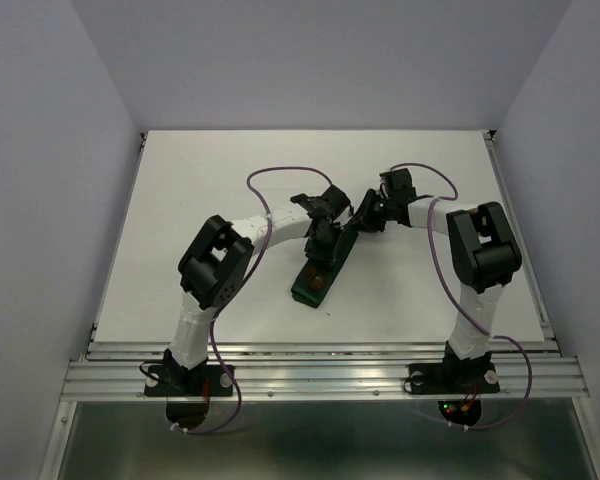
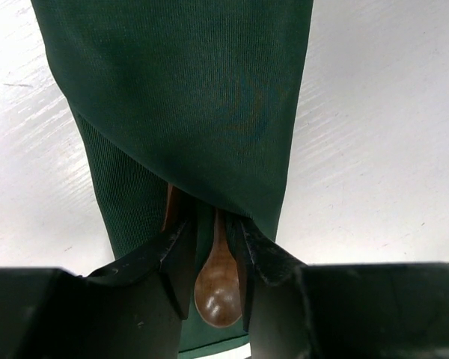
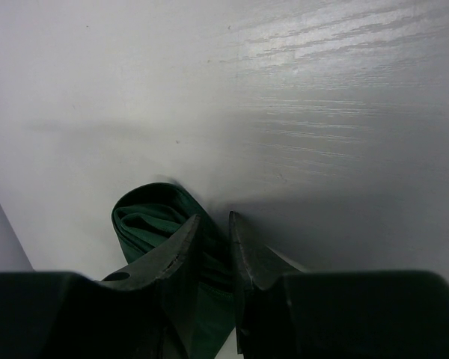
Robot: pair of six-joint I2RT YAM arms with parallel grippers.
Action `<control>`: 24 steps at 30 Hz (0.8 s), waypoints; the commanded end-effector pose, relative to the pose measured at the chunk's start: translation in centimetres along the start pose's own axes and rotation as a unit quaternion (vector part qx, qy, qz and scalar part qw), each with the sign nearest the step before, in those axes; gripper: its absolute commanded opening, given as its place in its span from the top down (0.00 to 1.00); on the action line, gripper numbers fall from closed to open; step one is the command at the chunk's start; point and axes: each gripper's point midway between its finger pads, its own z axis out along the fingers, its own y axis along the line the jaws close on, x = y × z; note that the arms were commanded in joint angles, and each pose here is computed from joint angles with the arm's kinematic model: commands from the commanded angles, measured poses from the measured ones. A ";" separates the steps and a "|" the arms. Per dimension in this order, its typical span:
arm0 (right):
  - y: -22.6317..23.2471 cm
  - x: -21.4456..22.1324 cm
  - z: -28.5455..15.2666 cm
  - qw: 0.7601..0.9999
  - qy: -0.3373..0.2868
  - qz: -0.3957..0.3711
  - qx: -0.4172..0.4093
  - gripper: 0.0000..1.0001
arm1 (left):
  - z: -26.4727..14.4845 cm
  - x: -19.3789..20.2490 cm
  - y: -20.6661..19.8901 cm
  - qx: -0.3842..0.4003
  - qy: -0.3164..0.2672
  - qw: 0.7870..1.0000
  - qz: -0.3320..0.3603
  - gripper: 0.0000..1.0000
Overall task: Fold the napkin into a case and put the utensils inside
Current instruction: Stuff the spoon into the folded napkin.
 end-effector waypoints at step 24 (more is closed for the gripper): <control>0.3 1.2 0.8 1.000 0.013 -0.009 0.002 0.72 | -2.0 2.1 -0.5 0.014 0.014 1.000 0.003 0.64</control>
